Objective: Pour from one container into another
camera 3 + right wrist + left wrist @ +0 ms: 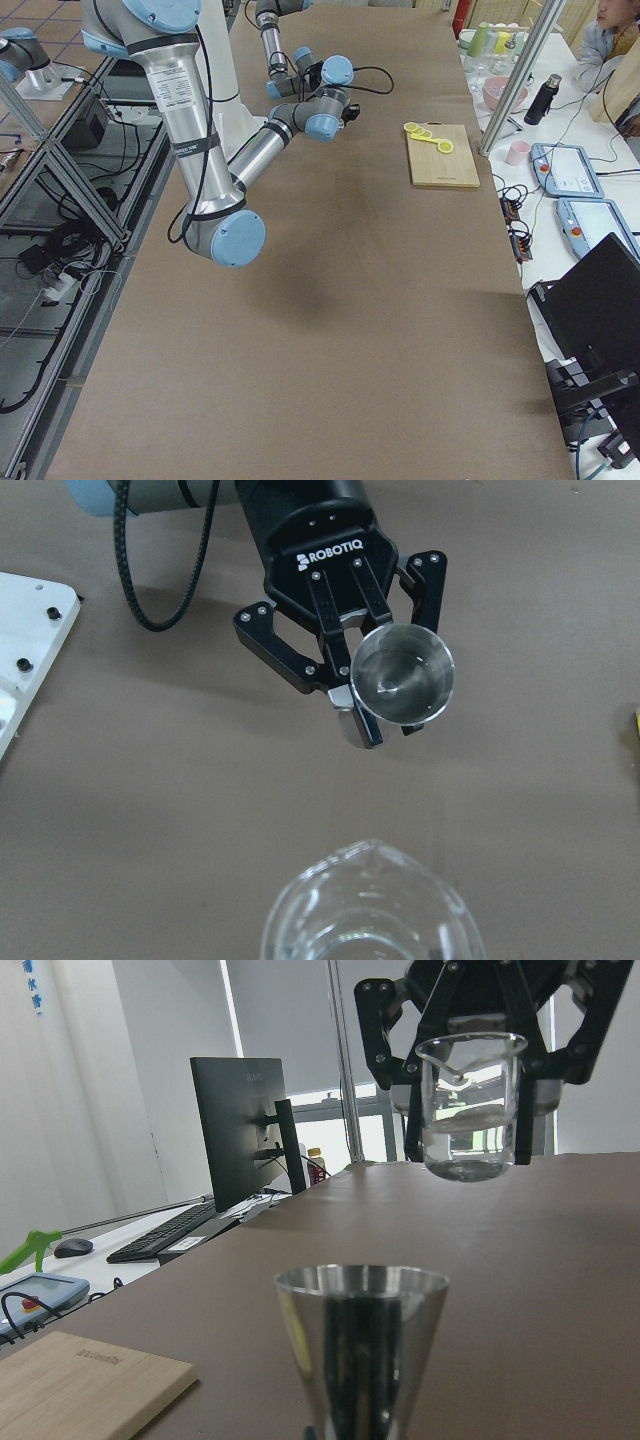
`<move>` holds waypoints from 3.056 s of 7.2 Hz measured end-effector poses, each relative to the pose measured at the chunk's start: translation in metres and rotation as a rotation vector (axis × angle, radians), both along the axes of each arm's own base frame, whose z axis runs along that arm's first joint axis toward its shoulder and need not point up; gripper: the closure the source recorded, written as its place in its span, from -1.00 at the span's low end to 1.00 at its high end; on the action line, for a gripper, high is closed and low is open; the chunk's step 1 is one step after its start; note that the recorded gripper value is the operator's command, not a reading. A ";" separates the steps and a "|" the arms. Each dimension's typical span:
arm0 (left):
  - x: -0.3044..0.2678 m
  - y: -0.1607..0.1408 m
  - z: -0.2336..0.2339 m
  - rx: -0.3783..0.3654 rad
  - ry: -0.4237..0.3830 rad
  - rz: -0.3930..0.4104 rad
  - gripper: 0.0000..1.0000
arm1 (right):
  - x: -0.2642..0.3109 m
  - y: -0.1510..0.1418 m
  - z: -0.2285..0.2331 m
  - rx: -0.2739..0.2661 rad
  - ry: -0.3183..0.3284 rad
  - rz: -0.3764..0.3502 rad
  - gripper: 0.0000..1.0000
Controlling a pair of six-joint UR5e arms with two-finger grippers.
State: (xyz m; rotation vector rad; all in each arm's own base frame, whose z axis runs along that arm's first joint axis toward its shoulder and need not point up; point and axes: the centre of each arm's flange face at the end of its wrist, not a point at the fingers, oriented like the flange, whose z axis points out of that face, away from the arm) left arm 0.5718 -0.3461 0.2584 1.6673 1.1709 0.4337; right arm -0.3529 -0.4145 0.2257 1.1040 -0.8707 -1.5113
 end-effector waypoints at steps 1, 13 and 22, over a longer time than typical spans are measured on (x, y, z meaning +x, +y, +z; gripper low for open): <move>0.000 0.000 0.000 0.000 -0.001 0.000 1.00 | -0.004 -0.002 -0.006 -0.003 0.020 -0.009 1.00; 0.002 0.001 -0.006 0.003 0.008 0.005 1.00 | -0.027 -0.023 -0.073 -0.117 0.246 0.065 1.00; 0.003 0.001 -0.004 0.001 0.005 0.005 1.00 | -0.051 0.005 -0.093 -0.151 0.439 0.079 1.00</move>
